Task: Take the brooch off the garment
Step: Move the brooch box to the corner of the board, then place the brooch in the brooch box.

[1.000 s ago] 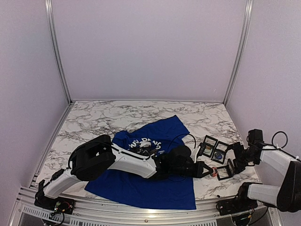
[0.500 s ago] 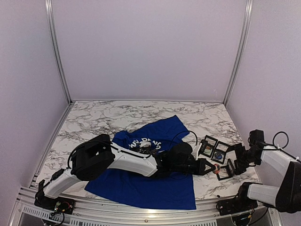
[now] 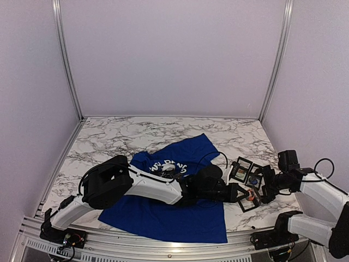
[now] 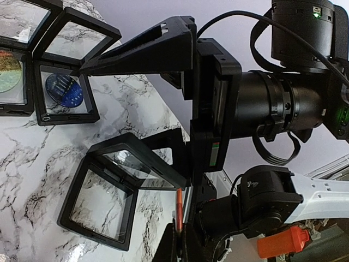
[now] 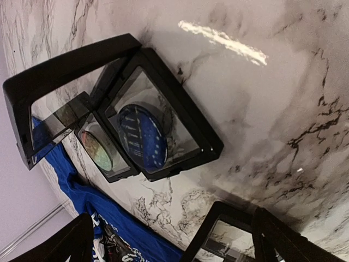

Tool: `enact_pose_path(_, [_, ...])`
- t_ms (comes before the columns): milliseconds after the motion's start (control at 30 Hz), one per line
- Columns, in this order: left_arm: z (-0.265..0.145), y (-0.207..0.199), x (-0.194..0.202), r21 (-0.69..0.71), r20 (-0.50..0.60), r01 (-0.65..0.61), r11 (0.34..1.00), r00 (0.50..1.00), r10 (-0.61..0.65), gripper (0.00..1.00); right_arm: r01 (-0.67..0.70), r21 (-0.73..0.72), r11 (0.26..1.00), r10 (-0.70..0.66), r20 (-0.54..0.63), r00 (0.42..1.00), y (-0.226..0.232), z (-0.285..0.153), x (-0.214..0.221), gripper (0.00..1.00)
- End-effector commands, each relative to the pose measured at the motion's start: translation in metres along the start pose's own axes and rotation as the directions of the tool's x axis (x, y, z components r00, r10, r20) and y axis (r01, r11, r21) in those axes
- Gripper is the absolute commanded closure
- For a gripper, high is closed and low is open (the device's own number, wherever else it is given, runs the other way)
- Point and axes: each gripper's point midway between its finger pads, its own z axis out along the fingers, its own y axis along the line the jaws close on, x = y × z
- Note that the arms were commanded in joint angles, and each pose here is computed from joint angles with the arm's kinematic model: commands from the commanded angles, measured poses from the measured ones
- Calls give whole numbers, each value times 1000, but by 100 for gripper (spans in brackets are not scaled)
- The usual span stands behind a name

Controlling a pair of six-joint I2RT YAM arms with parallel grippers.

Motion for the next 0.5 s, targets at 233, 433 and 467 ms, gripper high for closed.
enact_pose_path(233, [6, 29, -2, -63, -12, 97, 993, 995, -98, 100, 144, 119, 982, -175, 328, 928, 28, -59, -46, 2])
enact_pose_path(433, [17, 42, 3, -107, -31, 144, 984, 988, -148, 100, 288, 119, 950, -311, 427, 849, 63, -88, -61, 2])
enact_pose_path(467, [19, 45, 5, -119, -33, 153, 981, 987, -158, 100, 317, 109, 942, -332, 447, 831, 73, -94, -63, 2])
